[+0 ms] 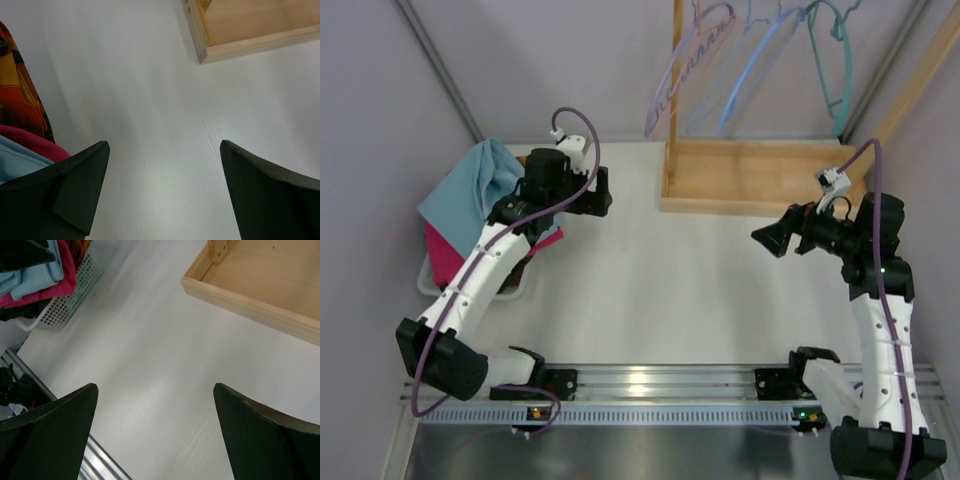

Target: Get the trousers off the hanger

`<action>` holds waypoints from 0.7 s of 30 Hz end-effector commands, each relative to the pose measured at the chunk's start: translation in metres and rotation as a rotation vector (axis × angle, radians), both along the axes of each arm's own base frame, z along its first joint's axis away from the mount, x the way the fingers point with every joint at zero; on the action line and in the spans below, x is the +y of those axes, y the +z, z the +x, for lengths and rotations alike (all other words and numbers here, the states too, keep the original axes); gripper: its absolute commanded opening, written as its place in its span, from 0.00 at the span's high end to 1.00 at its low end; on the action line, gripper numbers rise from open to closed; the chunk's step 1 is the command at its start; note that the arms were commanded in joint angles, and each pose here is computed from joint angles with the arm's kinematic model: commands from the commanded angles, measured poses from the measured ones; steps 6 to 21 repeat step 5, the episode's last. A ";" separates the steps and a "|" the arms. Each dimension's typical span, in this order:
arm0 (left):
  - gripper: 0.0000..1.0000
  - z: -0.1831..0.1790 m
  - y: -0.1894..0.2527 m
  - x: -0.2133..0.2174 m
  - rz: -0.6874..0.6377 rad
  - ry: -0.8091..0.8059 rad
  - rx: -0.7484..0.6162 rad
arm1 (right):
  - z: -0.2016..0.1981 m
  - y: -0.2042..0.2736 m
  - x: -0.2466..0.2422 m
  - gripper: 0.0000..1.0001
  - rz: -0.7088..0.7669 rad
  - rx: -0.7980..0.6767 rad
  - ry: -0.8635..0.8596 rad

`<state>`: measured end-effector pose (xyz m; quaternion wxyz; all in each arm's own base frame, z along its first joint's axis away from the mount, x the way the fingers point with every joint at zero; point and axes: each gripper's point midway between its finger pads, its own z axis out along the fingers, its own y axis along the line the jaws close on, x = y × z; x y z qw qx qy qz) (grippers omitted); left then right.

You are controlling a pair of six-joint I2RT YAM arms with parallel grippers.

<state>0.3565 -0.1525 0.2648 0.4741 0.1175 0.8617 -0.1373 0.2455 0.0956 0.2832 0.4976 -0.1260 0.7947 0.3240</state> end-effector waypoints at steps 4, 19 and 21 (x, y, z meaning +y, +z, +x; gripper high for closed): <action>0.02 -0.011 0.018 -0.005 -0.117 -0.045 -0.009 | -0.001 0.009 0.006 0.00 -0.059 -0.075 0.047; 0.02 -0.010 0.019 -0.001 -0.132 -0.044 -0.005 | -0.002 0.008 0.007 0.01 -0.071 -0.085 0.064; 0.02 -0.010 0.019 -0.001 -0.132 -0.044 -0.005 | -0.002 0.008 0.007 0.01 -0.071 -0.085 0.064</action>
